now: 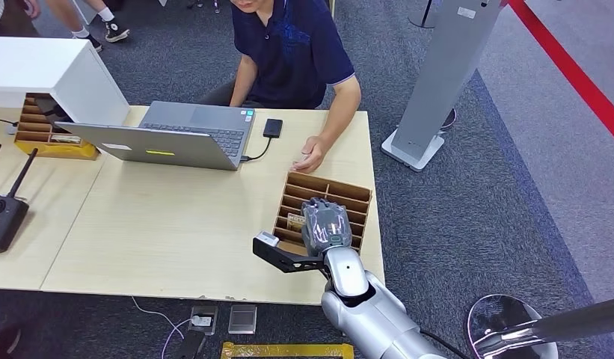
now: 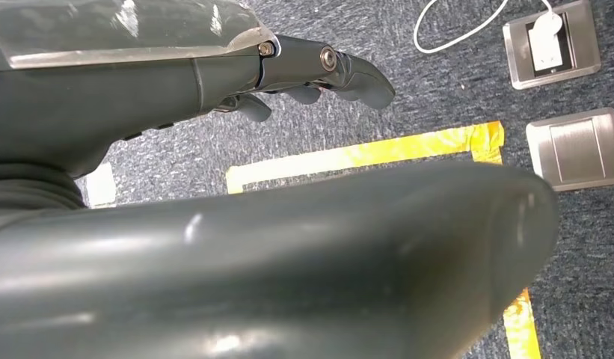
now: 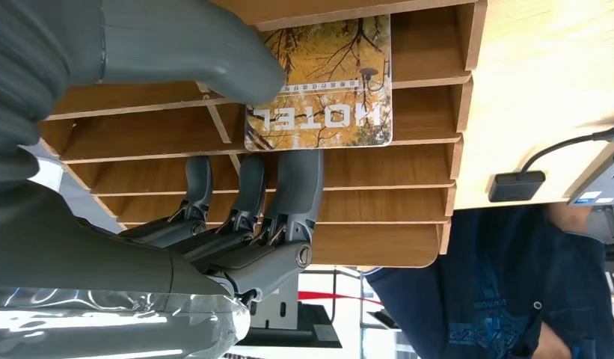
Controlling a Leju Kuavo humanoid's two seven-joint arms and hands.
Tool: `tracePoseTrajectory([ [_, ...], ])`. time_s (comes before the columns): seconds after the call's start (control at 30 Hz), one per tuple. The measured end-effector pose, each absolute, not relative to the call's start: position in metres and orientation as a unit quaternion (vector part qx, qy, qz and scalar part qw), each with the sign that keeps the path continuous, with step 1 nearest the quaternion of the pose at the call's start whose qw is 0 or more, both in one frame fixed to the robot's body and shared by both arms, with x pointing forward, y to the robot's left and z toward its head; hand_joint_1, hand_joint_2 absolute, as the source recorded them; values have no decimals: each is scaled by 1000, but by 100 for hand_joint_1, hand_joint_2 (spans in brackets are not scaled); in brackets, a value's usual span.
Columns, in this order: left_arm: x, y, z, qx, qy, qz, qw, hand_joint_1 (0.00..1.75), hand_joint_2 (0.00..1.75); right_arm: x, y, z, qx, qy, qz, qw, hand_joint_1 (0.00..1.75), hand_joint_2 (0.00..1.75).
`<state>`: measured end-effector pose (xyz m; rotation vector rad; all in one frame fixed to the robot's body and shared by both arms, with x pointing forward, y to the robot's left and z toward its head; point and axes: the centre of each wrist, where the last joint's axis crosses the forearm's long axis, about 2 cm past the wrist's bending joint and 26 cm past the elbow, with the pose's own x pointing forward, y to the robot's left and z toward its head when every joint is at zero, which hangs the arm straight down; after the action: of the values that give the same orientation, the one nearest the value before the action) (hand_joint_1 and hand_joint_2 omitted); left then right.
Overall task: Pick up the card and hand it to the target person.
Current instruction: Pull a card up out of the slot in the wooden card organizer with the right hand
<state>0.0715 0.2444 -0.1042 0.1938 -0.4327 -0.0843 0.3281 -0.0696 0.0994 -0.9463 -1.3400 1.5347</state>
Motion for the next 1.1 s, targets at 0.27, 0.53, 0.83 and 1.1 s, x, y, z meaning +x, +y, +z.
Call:
tracePoseTrajectory([
  [0.27,71,244,-104,96,-215,-42,971,0,0,327,-69,98,-377,-541,614,435,135,175],
  [0.53,71,244,-104,98,-214,-41,971,0,0,329,-67,101,-368,-551,604,443,137,175],
  [0.83,71,244,-104,99,-212,-39,971,0,0,337,-63,119,-354,-582,579,449,133,175],
  [1.1,71,243,-104,102,-210,-30,972,0,0,339,-60,134,-339,-609,565,443,134,175],
])
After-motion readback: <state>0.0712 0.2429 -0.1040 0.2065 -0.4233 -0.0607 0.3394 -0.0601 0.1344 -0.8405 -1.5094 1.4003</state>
